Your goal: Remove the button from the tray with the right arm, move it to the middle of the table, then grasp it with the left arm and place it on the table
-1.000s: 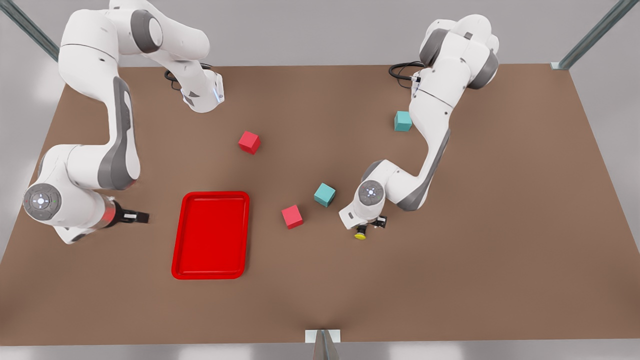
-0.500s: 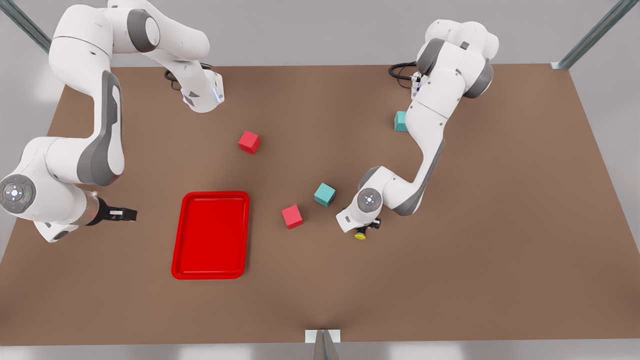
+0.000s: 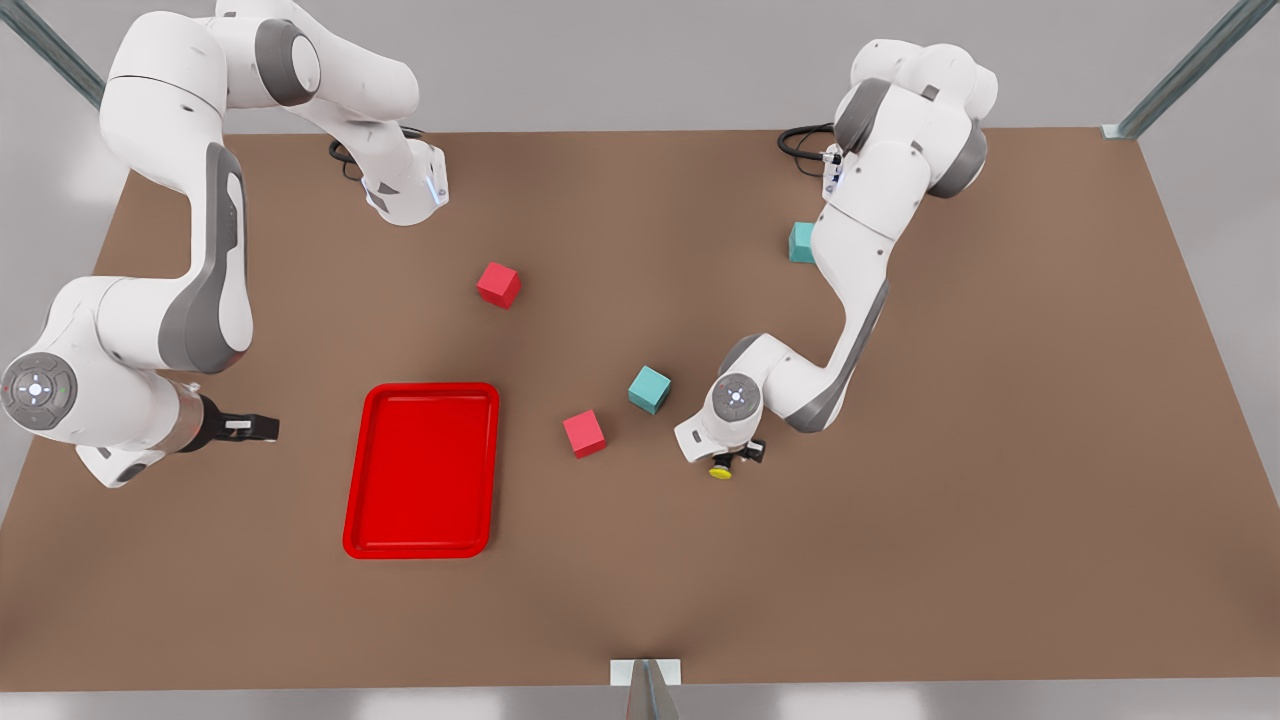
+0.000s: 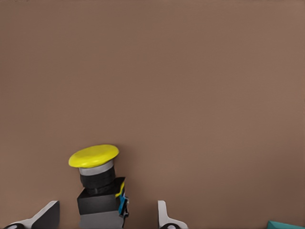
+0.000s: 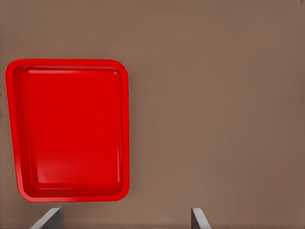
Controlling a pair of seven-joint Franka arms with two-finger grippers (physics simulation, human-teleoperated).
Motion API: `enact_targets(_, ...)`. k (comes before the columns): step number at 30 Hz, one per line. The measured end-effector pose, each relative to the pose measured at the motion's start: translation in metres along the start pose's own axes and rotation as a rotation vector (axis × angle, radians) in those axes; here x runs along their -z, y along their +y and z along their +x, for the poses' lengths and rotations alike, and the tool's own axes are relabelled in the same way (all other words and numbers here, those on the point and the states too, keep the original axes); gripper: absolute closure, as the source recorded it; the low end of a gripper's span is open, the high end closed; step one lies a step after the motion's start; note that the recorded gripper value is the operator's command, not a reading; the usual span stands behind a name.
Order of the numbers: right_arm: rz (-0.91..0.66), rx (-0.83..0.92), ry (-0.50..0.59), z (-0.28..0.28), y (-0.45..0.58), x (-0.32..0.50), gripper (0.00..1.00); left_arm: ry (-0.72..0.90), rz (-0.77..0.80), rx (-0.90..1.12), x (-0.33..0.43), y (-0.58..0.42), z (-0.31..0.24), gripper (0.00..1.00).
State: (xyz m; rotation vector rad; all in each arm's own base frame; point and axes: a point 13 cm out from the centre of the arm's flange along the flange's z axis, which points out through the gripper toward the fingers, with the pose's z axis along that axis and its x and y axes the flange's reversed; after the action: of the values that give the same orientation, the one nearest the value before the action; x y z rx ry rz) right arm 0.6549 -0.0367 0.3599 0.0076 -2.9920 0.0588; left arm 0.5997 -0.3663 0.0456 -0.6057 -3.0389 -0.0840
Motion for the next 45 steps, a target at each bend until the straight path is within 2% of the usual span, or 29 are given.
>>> enact_targets(5, 0.0, 0.006, 0.002, 0.0, -0.001, -0.001, 0.0, -0.008, 0.006, 0.005, -0.004, -0.001, -0.002, 0.01)
enact_targets(7, 0.0, 0.008, 0.002, 0.0, -0.001, -0.001, 0.0, -0.012, 0.008, 0.007, -0.005, -0.001, -0.003, 0.12)
enact_targets(11, -0.001, 0.01, 0.002, -0.001, -0.002, -0.003, 0.0, -0.016, 0.01, 0.01, -0.004, -0.001, -0.005, 0.46)
enact_targets(13, -0.001, 0.012, 0.002, -0.001, -0.002, -0.003, 0.0, -0.017, 0.01, 0.012, -0.004, -0.002, -0.005, 0.51)
enact_targets(21, 0.0, 0.02, 0.0, -0.001, 0.0, -0.001, 0.0, -0.038, -0.01, 0.055, 0.03, 0.028, -0.021, 0.5)
enact_targets(25, 0.0, 0.022, 0.001, -0.001, 0.0, -0.001, 0.0, -0.034, -0.042, 0.172, 0.063, 0.117, -0.031, 0.52)
enact_targets(26, 0.0, 0.022, 0.001, -0.001, 0.0, -0.002, 0.0, -0.032, -0.061, 0.212, 0.067, 0.15, -0.031, 0.59)
enact_targets(34, 0.0, 0.023, 0.001, -0.001, -0.001, -0.002, 0.0, -0.068, -0.235, 0.475, 0.104, 0.359, -0.016, 0.58)
enact_targets(41, -0.001, 0.023, 0.001, -0.001, -0.001, -0.002, 0.0, -0.186, -0.209, 0.625, 0.098, 0.333, -0.047, 0.58)
enact_targets(45, -0.001, 0.027, -0.001, -0.001, 0.001, -0.001, 0.0, -0.307, -0.377, 0.677, 0.082, 0.334, -0.067, 0.58)
